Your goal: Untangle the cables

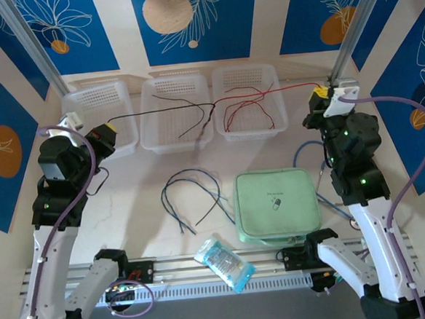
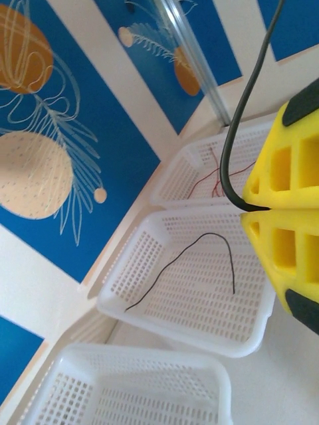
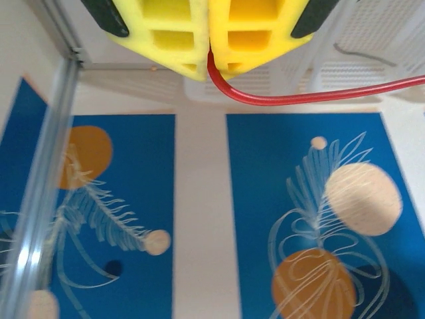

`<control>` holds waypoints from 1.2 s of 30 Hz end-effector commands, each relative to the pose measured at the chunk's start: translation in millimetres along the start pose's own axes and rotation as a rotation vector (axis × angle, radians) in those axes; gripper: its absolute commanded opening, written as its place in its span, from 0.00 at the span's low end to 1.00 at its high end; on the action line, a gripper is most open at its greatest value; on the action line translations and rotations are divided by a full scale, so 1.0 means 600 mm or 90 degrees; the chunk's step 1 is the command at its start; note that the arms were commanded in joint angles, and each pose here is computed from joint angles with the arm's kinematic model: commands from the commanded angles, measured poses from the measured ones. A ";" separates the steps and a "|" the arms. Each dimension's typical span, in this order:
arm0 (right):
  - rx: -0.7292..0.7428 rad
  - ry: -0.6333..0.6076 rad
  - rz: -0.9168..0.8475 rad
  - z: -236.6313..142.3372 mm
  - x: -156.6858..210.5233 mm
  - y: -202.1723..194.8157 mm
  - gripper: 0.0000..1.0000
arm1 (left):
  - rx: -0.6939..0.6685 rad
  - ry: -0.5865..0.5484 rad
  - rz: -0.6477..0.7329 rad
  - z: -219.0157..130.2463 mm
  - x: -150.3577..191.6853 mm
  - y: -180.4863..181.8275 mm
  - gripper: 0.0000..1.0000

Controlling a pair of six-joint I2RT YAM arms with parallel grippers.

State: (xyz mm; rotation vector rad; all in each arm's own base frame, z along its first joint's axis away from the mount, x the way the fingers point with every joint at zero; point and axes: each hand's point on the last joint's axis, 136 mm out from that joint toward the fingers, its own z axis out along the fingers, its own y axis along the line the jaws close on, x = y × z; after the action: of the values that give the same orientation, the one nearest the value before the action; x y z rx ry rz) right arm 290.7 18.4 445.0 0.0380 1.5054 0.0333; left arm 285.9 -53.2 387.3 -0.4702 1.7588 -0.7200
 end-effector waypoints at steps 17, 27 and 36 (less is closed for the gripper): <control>0.316 -0.069 0.105 -0.083 -0.048 -0.187 0.00 | -0.071 -0.130 -0.289 0.028 -0.019 0.178 0.00; 0.386 -0.097 0.114 -0.110 -0.067 -0.222 0.00 | -0.116 -0.160 -0.361 0.027 0.012 0.249 0.00; 0.435 -0.118 0.123 -0.132 -0.076 -0.244 0.00 | -0.175 -0.172 -0.385 0.028 0.048 0.325 0.00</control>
State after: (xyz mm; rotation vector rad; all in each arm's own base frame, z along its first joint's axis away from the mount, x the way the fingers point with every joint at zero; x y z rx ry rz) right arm 227.6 -122.2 454.3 0.6647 1.3667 -0.3027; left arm 301.7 57.0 227.9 -1.2588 1.5191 -0.8044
